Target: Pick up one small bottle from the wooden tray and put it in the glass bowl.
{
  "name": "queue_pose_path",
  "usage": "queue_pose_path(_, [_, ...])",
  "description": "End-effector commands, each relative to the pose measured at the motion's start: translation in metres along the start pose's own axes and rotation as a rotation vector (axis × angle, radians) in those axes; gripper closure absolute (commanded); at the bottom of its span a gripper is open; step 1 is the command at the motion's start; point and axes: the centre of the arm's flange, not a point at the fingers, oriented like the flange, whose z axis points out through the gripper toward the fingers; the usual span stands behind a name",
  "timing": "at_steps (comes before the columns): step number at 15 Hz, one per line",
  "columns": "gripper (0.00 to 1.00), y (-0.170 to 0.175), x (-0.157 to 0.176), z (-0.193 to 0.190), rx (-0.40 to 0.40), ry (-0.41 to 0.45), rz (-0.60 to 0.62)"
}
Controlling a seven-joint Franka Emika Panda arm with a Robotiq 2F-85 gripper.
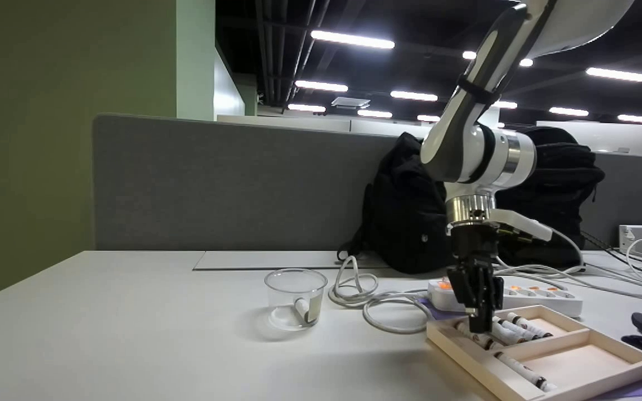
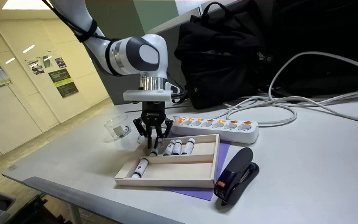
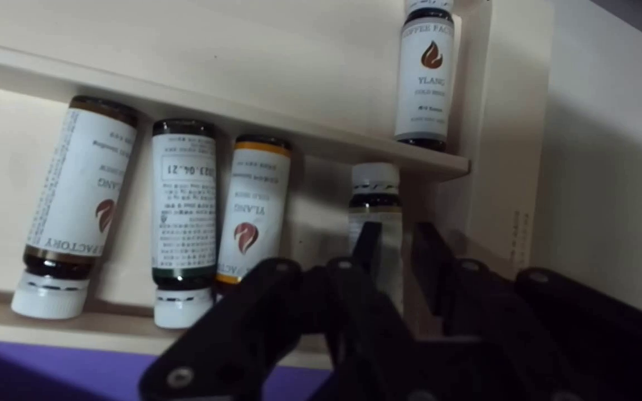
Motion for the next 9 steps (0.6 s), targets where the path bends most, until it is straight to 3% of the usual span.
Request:
queue_pose_path(1, [0.45, 0.001, 0.007, 0.006, 0.002, -0.032, 0.002])
queue_pose_path(7, [0.05, 0.001, 0.009, 0.016, -0.008, -0.057, -0.006])
queue_pose_path(8, [0.48, 0.001, 0.009, 0.017, -0.014, -0.058, -0.009])
queue_pose_path(9, [0.44, 0.000, 0.009, 0.018, -0.019, -0.059, -0.012])
